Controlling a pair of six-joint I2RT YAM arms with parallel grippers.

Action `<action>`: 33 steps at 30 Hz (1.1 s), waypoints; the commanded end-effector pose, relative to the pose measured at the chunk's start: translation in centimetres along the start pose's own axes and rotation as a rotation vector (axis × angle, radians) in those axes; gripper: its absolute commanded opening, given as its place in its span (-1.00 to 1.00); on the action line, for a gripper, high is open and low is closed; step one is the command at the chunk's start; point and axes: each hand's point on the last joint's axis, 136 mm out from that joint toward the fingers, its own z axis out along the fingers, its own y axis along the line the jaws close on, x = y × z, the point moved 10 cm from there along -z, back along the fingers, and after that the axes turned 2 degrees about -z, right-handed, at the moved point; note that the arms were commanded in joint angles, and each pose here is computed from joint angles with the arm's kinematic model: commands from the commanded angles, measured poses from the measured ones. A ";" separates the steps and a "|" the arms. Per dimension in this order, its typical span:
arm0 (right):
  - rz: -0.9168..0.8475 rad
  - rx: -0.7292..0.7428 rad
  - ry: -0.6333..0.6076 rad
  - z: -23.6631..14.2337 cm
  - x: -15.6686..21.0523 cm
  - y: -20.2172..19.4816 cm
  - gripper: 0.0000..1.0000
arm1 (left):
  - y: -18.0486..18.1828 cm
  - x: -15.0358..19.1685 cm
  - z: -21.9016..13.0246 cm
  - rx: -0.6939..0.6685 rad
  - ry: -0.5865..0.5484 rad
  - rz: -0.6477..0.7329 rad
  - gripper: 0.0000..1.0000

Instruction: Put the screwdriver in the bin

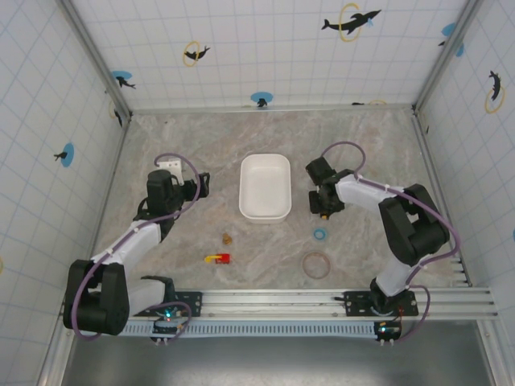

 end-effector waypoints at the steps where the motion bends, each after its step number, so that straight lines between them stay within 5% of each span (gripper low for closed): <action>1: -0.012 -0.005 0.003 0.0 -1.0 0.5 -0.16 | -0.2 -0.1 -0.4 0.000 -0.006 0.026 0.95; 15: 0.072 -0.131 -0.100 -3.0 -3.6 0.0 -1.00 | -0.3 -0.1 -0.8 -0.002 -0.013 0.028 0.95; 20: 0.225 -0.336 -0.352 -9.3 -6.5 0.1 -1.00 | -0.4 -0.5 -1.0 0.003 -0.030 0.032 0.95; 25: 0.297 -0.392 -0.585 -14.9 -7.8 3.3 -1.00 | -0.5 -0.6 -1.0 0.005 -0.031 0.031 0.95; 33: 0.236 -0.319 -0.669 -17.0 -7.5 10.2 -1.00 | -0.6 -0.9 -1.1 0.000 -0.041 0.045 0.95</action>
